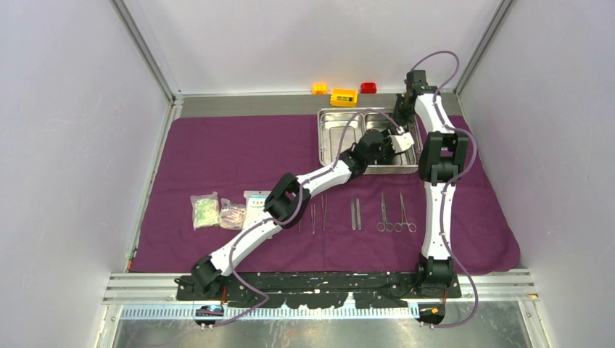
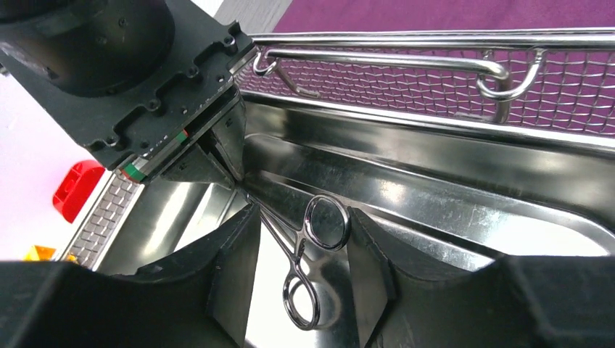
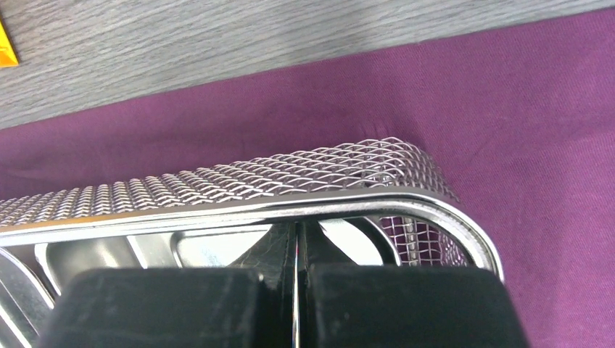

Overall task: Open and lay out the surgical kit
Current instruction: Pick up the medical item from the container.

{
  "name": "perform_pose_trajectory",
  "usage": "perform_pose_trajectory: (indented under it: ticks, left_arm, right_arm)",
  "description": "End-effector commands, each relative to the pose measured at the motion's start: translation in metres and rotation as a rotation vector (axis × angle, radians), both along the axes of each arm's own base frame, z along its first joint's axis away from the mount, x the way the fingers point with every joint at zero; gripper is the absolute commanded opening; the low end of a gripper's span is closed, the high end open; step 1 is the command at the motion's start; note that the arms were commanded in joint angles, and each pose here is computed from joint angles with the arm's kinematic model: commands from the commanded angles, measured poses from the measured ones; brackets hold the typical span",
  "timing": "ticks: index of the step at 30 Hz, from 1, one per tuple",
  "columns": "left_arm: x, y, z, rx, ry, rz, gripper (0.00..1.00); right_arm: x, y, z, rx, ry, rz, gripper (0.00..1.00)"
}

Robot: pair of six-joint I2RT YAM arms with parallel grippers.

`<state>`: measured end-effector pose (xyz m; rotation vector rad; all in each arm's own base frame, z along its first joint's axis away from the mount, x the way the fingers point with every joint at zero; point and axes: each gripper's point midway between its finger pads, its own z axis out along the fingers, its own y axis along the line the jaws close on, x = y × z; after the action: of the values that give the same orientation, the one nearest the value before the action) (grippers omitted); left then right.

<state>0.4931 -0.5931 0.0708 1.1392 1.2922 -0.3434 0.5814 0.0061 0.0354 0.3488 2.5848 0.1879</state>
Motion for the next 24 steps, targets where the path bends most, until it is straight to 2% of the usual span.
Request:
perform_pose_trajectory:
  ticks: [1,4,5,6,7,17,24]
  left_arm:
    - [0.001,-0.006,0.008,-0.011,-0.098,-0.03,0.48]
    - [0.0,-0.007,0.007,0.003,-0.118,-0.044,0.45]
    - [0.0,-0.007,0.006,0.012,-0.127,-0.048,0.41]
    - [0.002,-0.006,0.007,0.011,-0.135,-0.034,0.16]
    - [0.005,-0.004,0.008,0.0,-0.149,-0.013,0.02]
    - [0.005,-0.004,0.015,0.001,-0.178,-0.014,0.0]
    - [-0.004,0.001,0.026,0.018,-0.138,-0.06,0.0]
  right_arm:
    - [-0.023,-0.005,-0.012,-0.022,0.105,0.009,0.0]
    - [-0.022,-0.005,-0.012,-0.021,0.106,0.009,0.0]
    - [-0.022,-0.005,-0.012,-0.02,0.105,0.009,0.0]
    - [-0.022,-0.005,-0.011,-0.021,0.105,0.01,0.0]
    - [-0.022,-0.005,-0.011,-0.022,0.106,0.01,0.0]
    - [-0.021,-0.005,-0.009,-0.021,0.101,0.01,0.0]
    - [-0.018,-0.007,0.001,0.011,0.079,0.002,0.03]
